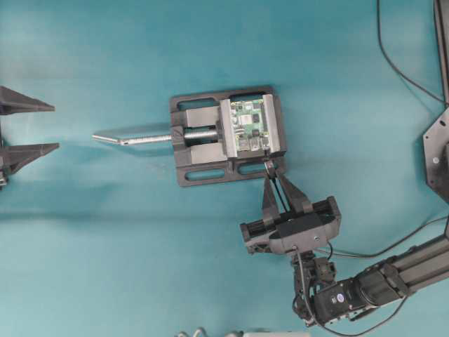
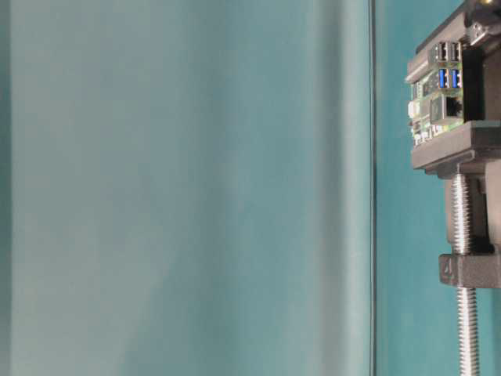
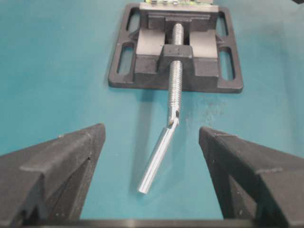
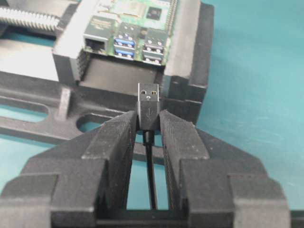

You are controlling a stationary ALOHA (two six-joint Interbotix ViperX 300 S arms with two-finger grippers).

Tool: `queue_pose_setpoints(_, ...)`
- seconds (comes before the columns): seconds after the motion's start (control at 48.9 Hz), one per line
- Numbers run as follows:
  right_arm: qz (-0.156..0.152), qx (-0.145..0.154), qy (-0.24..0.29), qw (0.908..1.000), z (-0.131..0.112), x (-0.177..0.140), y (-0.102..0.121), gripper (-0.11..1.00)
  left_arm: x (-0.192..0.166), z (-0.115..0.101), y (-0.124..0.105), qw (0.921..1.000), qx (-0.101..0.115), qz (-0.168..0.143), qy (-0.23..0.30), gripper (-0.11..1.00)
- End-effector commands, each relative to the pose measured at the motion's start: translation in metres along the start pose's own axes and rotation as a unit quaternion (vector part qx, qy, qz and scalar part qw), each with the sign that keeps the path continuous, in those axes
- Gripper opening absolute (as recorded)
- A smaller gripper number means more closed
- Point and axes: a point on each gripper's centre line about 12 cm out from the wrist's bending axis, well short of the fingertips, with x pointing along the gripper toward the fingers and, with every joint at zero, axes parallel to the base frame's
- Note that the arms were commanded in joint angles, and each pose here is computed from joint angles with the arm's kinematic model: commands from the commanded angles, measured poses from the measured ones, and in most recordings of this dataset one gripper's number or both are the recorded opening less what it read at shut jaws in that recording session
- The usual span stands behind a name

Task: Insert the USB into the fixed PCB.
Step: 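Align the USB plug with the board's upper-right USB port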

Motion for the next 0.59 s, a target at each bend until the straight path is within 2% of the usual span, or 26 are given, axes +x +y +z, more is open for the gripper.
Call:
queue_pose_setpoints(0.0,0.0,0.017,0.001,0.9999,0.01,-0.002,0.004,0.21,0.001,0.005,0.0,1.0,0.001,0.001,-0.005,0.96)
queue_pose_setpoints(0.225,-0.012,0.025,0.004,0.9996,0.015,0.005,0.008,0.21,0.001,0.005,0.0,1.0,0.001,0.001,-0.005,0.96)
queue_pose_setpoints(0.573,-0.023,0.023,0.008,0.9994,0.018,0.01,0.008,0.21,0.001,0.005,0.0,1.0,0.001,0.001,-0.005,0.96)
